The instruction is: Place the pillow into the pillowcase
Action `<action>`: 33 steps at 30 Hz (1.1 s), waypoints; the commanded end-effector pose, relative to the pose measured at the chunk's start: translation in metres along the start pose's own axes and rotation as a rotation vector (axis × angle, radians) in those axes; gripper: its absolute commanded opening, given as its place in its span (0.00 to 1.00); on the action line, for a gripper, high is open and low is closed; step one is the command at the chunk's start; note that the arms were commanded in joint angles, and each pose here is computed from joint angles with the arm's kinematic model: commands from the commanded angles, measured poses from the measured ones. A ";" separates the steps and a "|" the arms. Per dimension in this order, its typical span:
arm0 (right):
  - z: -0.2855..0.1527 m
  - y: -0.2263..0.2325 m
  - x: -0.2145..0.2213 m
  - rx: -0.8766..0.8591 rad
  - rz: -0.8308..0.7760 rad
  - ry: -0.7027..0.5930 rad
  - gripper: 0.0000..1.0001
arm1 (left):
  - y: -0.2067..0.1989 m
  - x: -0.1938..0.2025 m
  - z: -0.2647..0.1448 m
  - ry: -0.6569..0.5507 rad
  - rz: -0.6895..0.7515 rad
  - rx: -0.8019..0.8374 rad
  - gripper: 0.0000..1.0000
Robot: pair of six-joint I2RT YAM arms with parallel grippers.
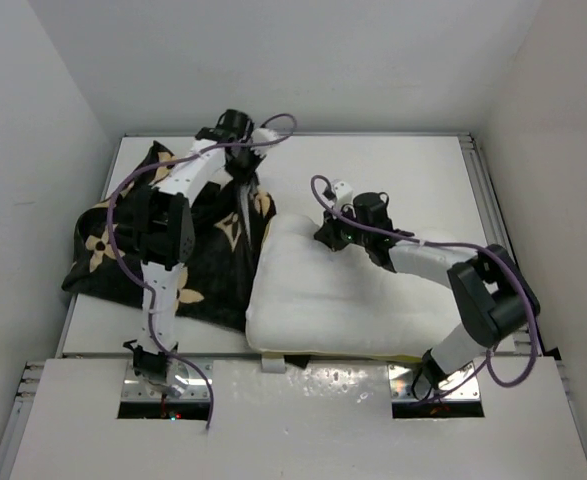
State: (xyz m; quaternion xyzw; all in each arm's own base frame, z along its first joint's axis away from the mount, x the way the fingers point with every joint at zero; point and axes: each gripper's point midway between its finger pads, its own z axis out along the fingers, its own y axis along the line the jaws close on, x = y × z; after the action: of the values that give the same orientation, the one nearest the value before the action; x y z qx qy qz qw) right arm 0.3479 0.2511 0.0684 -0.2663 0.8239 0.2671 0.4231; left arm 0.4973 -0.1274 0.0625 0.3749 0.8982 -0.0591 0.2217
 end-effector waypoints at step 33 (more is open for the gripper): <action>-0.042 -0.138 -0.033 0.505 0.434 -0.190 0.00 | -0.202 -0.077 -0.082 -0.159 0.693 0.430 0.00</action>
State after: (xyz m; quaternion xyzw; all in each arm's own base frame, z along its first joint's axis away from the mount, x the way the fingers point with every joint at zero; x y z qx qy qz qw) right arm 0.3995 0.1655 0.0753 -0.0097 0.8683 0.2259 0.4416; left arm 0.4163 -0.2870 0.1137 0.6728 0.6983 -0.1219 0.2117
